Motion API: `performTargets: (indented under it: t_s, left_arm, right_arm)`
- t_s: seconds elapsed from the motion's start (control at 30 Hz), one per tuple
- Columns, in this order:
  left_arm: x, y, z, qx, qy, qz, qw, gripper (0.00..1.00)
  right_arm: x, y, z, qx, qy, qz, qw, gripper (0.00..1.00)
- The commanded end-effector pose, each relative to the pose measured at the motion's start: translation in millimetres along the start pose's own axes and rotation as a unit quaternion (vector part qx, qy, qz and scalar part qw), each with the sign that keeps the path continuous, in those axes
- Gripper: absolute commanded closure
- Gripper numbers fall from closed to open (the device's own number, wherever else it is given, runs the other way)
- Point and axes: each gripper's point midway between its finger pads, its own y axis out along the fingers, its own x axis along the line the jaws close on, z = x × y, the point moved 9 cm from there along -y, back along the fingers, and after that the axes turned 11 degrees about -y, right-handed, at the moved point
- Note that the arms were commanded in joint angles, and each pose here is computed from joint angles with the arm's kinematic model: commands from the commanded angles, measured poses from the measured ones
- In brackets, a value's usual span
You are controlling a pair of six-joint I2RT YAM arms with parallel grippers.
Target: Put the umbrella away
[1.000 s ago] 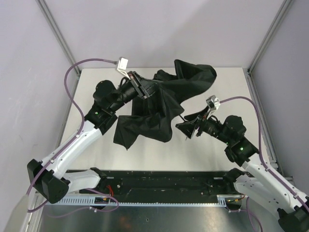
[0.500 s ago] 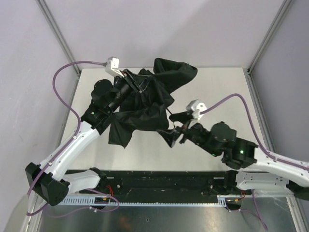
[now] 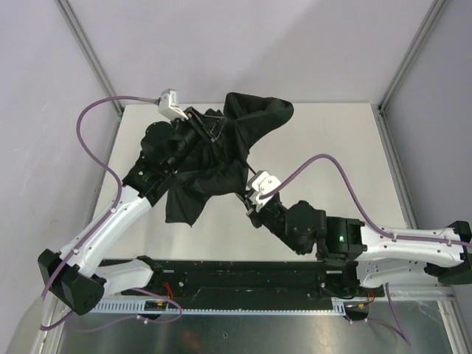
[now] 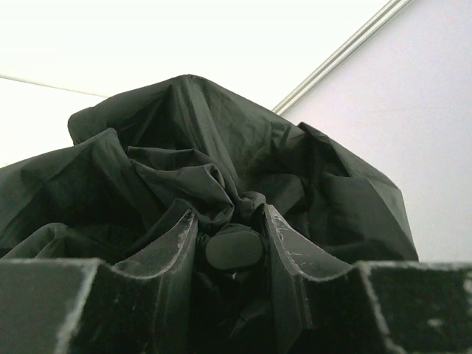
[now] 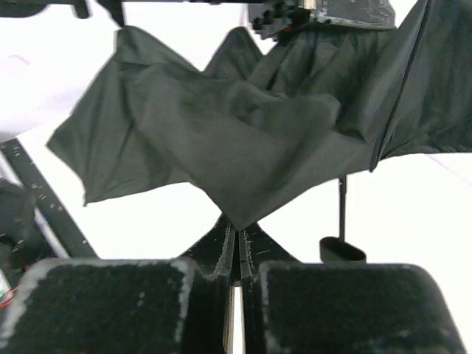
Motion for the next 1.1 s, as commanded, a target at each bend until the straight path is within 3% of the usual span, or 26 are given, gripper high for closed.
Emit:
performTargets:
  t_s: [0.0,0.07,0.13,0.23,0.3,0.37,0.47,0.53,0.6,0.77,0.8,1.07]
  left_arm:
    - [-28,-11,-39,-0.093,0.013,0.035,0.995,1.00]
    - [-29,-11,-40,-0.097,0.014,0.037,0.995,1.00]
    - [-27,-10,-39,-0.100,0.008,0.035,0.994,1.00]
    - [-23,-10,-39,-0.110,-0.006,0.025,0.994,1.00]
    - [-22,-10,-38,-0.118,-0.016,0.020,0.993,1.00]
    - [-20,-10,-39,-0.128,-0.026,0.013,0.991,1.00]
    - [-18,-9,-39,-0.140,-0.044,0.004,0.989,1.00]
    - [-17,-9,-39,-0.144,-0.057,0.001,0.988,1.00]
    - [-15,-9,-37,-0.148,-0.070,-0.004,0.986,1.00]
    - [-18,-13,-33,-0.140,-0.077,0.003,0.987,1.00]
    - [-18,-15,-32,-0.137,-0.077,0.005,0.988,1.00]
    - [-21,-32,-30,-0.124,-0.079,0.019,0.989,1.00]
  right_arm:
    - [-8,-27,-29,-0.018,0.053,-0.002,0.998,0.99]
    - [-9,-32,-27,0.003,0.083,-0.010,0.996,0.97]
    - [-12,-36,-27,0.017,0.107,-0.011,0.994,0.87]
    - [-13,-42,-31,0.023,0.126,-0.030,0.991,0.49]
    - [-10,-47,-38,0.015,0.135,-0.064,0.989,0.32]
    - [0,-51,-47,-0.004,0.139,-0.119,0.983,0.24]
    - [25,-52,-56,-0.026,0.124,-0.190,0.974,0.20]
    - [45,-43,-56,-0.034,0.107,-0.214,0.971,0.23]
    - [62,-26,-54,-0.042,0.087,-0.223,0.970,0.36]
    - [77,25,-37,-0.043,0.064,-0.253,0.965,0.90]
    - [76,34,-32,-0.038,0.060,-0.256,0.964,0.95]
    - [85,72,2,-0.006,-0.013,-0.303,0.953,1.00]
